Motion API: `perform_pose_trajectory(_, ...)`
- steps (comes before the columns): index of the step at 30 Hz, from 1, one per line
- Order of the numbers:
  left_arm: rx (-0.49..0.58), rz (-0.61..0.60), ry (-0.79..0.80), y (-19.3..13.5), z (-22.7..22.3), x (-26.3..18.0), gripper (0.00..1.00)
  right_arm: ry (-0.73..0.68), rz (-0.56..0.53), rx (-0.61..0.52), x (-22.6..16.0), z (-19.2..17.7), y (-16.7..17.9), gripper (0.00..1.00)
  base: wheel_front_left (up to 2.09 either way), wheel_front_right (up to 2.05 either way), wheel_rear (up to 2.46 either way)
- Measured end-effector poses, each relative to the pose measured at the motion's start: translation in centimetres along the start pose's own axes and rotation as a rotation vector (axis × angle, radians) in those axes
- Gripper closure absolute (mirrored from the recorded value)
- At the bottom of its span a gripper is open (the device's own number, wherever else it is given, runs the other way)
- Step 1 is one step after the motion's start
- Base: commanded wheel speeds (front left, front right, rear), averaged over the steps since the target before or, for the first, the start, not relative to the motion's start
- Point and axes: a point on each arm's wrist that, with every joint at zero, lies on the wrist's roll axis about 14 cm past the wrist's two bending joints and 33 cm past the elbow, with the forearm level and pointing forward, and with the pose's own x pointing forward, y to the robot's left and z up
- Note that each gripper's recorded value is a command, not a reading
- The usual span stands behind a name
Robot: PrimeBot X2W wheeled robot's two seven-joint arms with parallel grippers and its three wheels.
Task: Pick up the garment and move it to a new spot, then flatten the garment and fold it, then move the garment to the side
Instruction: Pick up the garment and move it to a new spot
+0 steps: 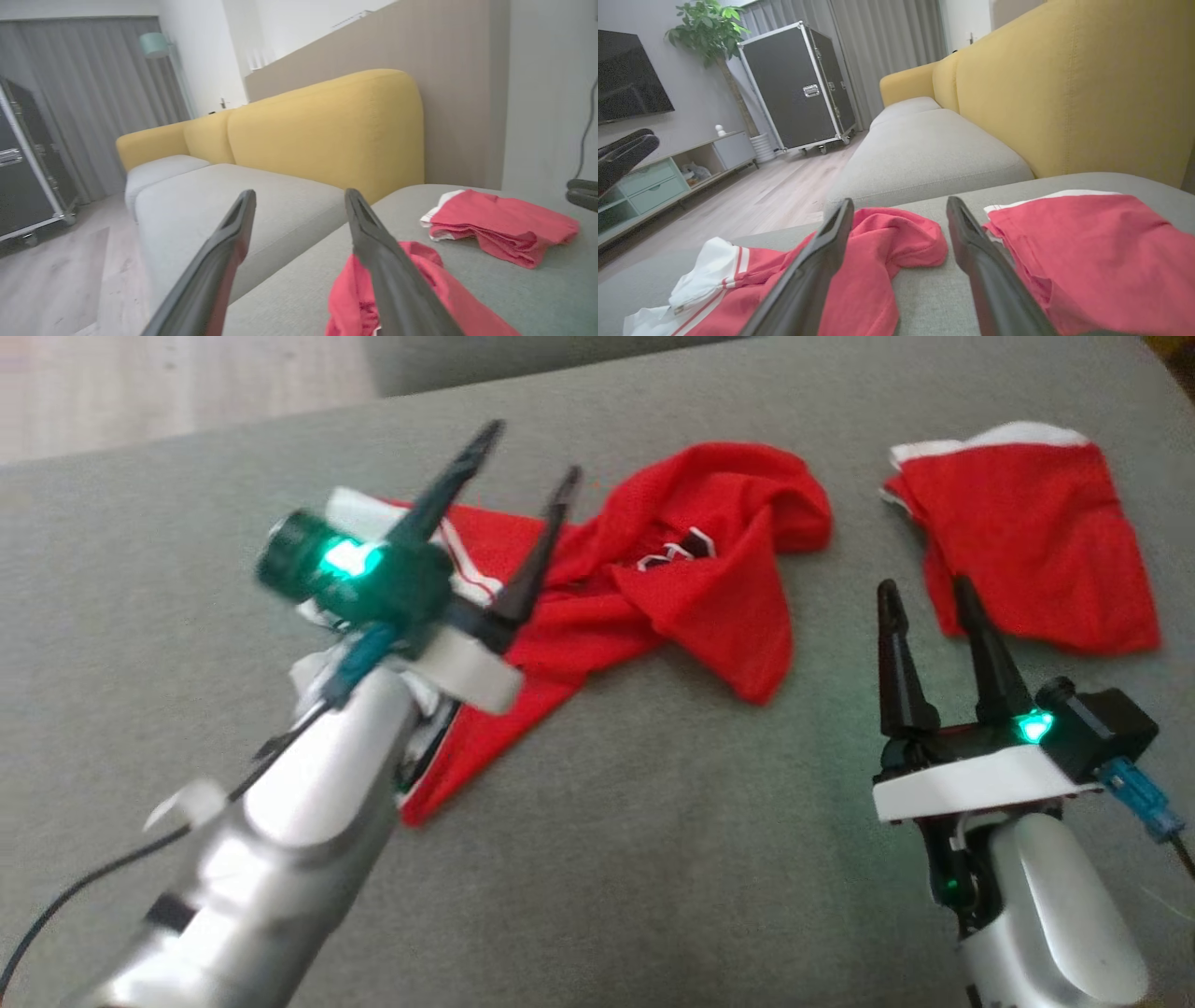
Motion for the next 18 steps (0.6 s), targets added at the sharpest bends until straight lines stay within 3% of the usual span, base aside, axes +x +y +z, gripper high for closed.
perform_pose_trajectory(8, -0.071, 0.371, 0.071, 7.5, -2.0, -10.7, 0.00, -0.030, 0.061, -0.020, 0.6, 0.9, 2.2, 0.00, 0.00, 0.00, 0.00)
perform_pose_trajectory(13, -0.128, 0.509, 0.138, 7.8, -4.1, -17.0, 0.00, 0.013, 0.099, -0.016, -0.3, -0.5, 3.6, 0.00, 0.00, 0.00, 0.00)
perform_pose_trajectory(18, -0.174, 0.557, 0.177, 6.9, -5.5, -19.5, 0.00, 0.020, 0.127, -0.020, -0.3, -0.8, 4.6, 0.00, 0.00, 0.00, 0.00)
